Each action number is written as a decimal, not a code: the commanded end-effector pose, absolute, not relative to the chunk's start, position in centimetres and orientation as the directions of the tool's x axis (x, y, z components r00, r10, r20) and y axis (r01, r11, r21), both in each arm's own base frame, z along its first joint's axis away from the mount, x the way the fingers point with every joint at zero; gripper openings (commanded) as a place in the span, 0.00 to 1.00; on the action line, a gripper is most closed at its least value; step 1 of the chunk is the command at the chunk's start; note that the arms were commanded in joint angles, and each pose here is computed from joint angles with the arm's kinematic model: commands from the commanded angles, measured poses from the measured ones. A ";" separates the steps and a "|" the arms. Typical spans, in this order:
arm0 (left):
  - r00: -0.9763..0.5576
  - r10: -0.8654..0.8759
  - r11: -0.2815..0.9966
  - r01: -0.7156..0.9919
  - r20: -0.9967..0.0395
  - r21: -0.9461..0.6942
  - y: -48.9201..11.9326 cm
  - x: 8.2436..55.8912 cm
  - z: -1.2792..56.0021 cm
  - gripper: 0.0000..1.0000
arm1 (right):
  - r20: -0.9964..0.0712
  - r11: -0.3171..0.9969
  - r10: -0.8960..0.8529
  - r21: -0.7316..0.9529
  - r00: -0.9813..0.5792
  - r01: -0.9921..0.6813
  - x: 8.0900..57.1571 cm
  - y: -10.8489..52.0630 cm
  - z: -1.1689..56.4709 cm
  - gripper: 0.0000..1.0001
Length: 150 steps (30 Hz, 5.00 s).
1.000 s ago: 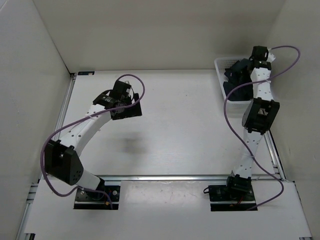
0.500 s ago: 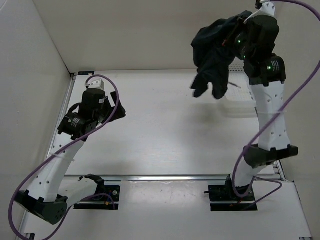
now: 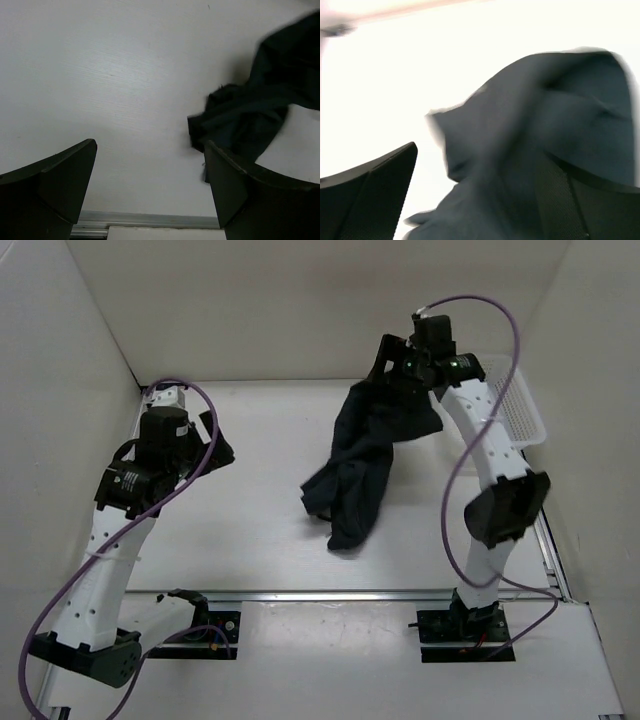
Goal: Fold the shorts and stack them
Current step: Move the shorts to the center of the board, then flatten the shorts out
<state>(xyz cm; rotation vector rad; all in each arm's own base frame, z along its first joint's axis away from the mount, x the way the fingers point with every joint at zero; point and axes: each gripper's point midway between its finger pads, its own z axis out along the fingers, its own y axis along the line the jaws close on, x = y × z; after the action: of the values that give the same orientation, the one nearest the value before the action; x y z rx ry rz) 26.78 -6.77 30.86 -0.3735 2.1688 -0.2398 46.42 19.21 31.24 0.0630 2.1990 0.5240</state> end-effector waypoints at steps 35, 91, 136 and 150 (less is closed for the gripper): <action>-0.971 0.015 0.874 0.128 -0.238 -0.468 -29.2 31.2 8.0 0.10 | -0.235 0.938 0.194 0.328 -0.953 0.110 21.4 24.3 4.7 0.39; -0.824 -0.559 0.802 -0.507 -0.096 -0.317 -6.0 34.1 5.0 0.98 | 0.054 0.580 0.543 0.697 -0.838 0.421 20.5 20.5 7.5 0.90; -0.685 -0.580 0.798 -0.370 -0.441 -0.476 -1.8 38.7 24.7 0.11 | -0.567 0.849 0.444 0.515 -0.694 0.123 31.8 16.3 23.8 0.00; -0.669 -0.569 0.805 -0.336 -0.477 -0.490 -2.0 38.1 26.7 0.11 | -0.624 0.872 0.411 0.481 -0.664 0.087 30.8 15.0 26.4 0.00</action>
<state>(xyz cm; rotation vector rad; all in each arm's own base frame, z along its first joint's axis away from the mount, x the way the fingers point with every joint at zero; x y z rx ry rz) 38.25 -3.45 23.94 -0.7008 2.4439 -0.5368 30.72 17.13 22.64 0.3790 2.3635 0.6154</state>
